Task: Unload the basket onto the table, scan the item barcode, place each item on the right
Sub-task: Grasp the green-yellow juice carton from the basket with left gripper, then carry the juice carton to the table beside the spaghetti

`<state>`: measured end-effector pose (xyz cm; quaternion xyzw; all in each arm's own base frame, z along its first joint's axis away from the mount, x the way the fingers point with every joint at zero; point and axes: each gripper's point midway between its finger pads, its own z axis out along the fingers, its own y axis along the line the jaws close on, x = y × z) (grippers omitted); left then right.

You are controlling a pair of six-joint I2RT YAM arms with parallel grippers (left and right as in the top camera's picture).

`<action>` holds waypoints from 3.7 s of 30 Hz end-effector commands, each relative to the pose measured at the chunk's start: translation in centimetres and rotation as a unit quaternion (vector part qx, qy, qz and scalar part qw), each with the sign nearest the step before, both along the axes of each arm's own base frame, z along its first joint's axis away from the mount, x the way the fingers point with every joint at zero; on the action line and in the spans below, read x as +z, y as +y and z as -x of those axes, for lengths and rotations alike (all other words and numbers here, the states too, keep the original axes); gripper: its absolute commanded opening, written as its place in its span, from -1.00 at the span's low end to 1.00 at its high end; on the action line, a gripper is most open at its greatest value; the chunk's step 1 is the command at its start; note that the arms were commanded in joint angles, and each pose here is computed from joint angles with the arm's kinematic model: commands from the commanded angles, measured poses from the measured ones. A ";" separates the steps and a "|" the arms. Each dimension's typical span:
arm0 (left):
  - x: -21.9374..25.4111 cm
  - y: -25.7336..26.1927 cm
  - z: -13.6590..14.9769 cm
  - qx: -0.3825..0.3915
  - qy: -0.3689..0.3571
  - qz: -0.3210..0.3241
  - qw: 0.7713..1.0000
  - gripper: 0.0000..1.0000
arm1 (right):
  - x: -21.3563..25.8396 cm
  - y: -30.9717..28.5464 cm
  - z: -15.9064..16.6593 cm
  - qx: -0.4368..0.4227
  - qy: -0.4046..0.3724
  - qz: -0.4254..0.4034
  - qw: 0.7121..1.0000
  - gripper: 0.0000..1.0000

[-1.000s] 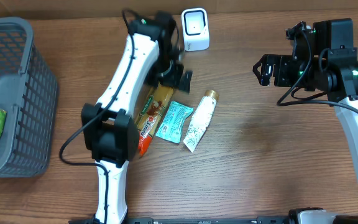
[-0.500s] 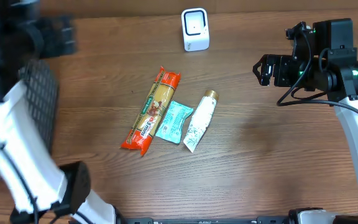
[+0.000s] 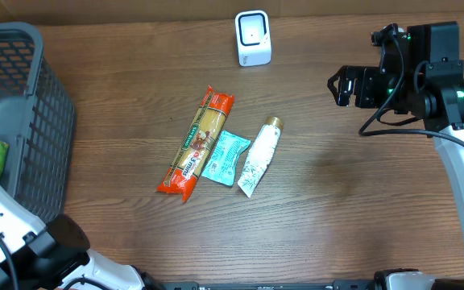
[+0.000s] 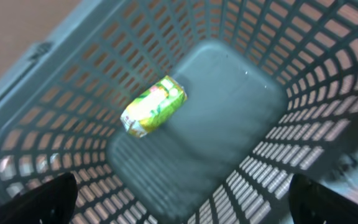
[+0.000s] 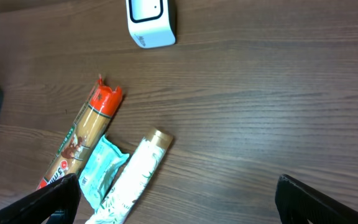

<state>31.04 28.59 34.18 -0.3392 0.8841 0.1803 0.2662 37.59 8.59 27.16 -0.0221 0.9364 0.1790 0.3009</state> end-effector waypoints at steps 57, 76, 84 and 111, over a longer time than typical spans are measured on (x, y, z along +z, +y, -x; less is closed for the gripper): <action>-31.4 13.6 2.1 -0.132 0.232 0.049 0.962 0.02 | 0.0 0.0 -0.1 -0.012 0.003 -0.007 1.000 1.00; -11.6 11.6 -5.8 -0.080 -0.022 -0.039 0.996 -0.92 | 0.0 0.0 -0.1 -0.012 0.004 -0.006 1.000 1.00; 8.5 -0.4 -6.0 -0.154 -0.278 -0.035 0.948 -0.91 | -0.2 0.0 0.2 -0.012 0.010 -0.006 1.000 1.00; -25.3 -27.0 -9.7 -0.267 0.236 0.072 0.932 -0.92 | 0.0 0.0 -0.2 -0.012 0.001 -0.006 1.000 1.00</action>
